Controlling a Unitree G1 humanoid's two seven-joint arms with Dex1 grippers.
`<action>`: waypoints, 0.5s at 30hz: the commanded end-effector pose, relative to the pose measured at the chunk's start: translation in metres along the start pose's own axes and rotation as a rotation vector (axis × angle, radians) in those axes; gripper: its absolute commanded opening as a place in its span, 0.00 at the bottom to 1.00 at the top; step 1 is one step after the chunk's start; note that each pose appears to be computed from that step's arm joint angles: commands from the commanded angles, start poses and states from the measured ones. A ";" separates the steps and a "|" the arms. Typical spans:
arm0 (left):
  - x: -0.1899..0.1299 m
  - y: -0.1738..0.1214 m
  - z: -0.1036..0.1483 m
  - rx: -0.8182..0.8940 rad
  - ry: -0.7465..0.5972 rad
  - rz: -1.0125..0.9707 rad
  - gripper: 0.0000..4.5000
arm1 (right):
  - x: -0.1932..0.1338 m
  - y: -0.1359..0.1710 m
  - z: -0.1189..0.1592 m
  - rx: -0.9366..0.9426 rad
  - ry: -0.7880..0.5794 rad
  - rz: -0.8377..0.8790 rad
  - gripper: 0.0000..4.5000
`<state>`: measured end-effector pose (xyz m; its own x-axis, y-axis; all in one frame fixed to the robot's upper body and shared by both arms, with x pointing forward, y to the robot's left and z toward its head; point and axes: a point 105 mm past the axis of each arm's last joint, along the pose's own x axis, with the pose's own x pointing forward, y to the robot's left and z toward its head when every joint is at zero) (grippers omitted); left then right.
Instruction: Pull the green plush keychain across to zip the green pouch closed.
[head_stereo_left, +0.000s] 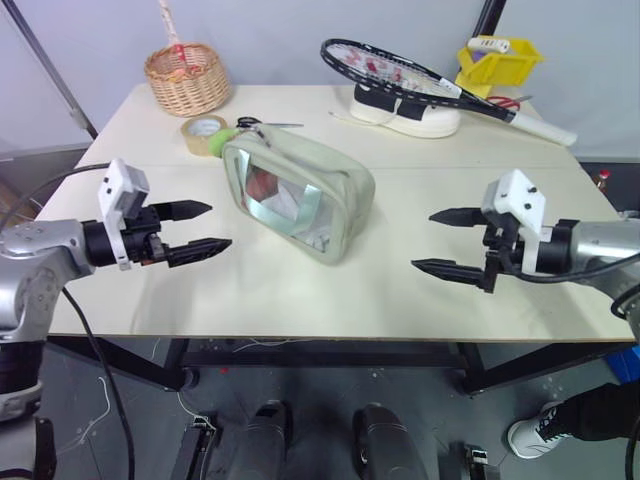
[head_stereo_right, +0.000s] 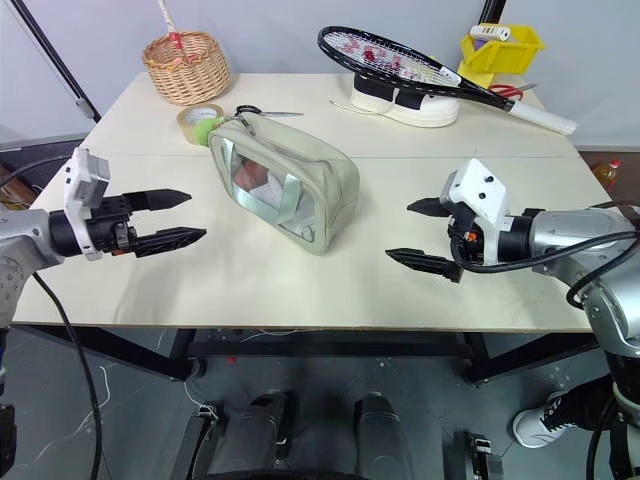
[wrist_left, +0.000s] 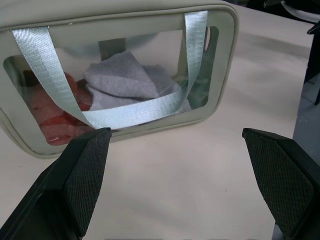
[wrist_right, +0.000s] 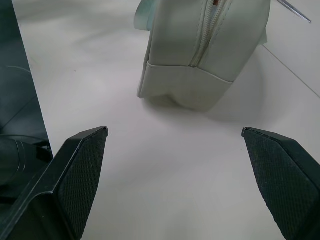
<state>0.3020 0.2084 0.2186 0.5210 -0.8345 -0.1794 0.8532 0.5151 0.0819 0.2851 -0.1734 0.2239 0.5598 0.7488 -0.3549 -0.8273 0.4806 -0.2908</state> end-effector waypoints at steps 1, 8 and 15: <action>-0.008 0.004 0.012 -0.009 -0.026 0.027 1.00 | -0.003 -0.003 0.011 -0.036 -0.027 -0.012 0.99; -0.010 0.006 0.026 -0.004 -0.081 0.028 1.00 | 0.000 -0.003 0.014 -0.037 -0.037 -0.002 0.99; -0.012 0.007 0.034 0.005 -0.121 0.036 1.00 | 0.008 -0.003 0.024 -0.055 -0.066 0.027 0.99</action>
<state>0.3052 0.2113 0.2367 0.5361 -0.8367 -0.1116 0.8438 0.5348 0.0443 0.2905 -0.1624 0.2309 0.5336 0.7763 -0.3356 -0.8421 0.4509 -0.2959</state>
